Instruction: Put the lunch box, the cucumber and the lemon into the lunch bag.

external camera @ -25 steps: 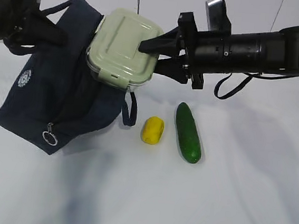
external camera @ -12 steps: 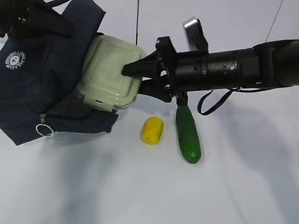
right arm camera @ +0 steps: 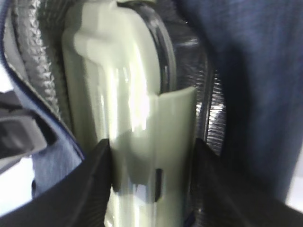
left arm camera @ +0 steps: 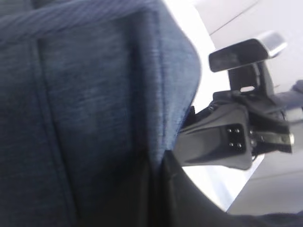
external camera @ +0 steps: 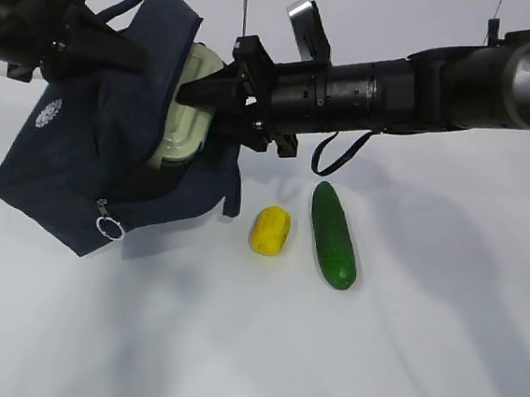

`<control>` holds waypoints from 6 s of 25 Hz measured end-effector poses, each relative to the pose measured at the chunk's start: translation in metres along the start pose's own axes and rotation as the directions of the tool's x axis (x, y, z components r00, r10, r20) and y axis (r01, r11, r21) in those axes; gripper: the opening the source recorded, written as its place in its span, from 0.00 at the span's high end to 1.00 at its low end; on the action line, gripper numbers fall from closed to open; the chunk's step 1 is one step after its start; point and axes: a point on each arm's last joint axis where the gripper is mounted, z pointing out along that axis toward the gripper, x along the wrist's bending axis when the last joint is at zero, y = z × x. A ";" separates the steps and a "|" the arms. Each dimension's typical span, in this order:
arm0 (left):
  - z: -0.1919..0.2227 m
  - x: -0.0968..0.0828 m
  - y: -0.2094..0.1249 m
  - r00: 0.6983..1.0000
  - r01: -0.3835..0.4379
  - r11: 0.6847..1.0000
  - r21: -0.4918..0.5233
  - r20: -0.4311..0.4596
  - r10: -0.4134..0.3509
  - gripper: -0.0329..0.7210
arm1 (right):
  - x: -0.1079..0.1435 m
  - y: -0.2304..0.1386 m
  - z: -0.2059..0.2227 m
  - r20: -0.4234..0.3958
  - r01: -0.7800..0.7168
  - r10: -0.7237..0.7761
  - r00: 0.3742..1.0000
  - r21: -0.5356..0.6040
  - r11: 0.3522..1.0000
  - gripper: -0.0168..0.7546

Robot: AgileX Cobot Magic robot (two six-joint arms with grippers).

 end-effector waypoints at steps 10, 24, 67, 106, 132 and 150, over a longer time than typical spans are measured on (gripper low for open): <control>0.020 0.016 -0.003 0.986 0.131 0.991 0.015 0.099 -0.132 0.96 | -0.026 0.003 0.025 -0.052 -0.053 0.055 0.997 0.023 0.998 0.51; 0.044 0.047 -0.011 0.979 0.170 0.985 0.032 0.109 -0.173 0.96 | -0.045 0.004 0.031 0.040 -0.033 0.032 0.999 0.016 0.999 0.51; 0.052 0.053 -0.014 0.953 0.230 0.972 0.050 0.190 -0.236 0.96 | -0.050 -0.004 0.041 -0.085 -0.074 0.084 0.993 0.120 0.990 0.35; -0.050 0.136 -0.005 0.899 0.439 0.894 0.091 -0.052 -0.435 0.96 | 0.041 0.016 -0.034 0.516 0.075 -0.344 0.784 0.472 0.878 0.35; -0.087 0.121 0.047 0.926 0.301 0.947 0.113 -0.271 -0.262 0.64 | 0.035 0.022 -0.054 0.697 0.074 -0.459 0.550 0.507 0.859 0.35; -0.171 0.019 0.039 0.766 0.096 0.989 0.116 -0.643 0.001 0.61 | 0.029 0.026 -0.062 0.819 -0.001 -0.346 0.457 0.390 0.921 0.35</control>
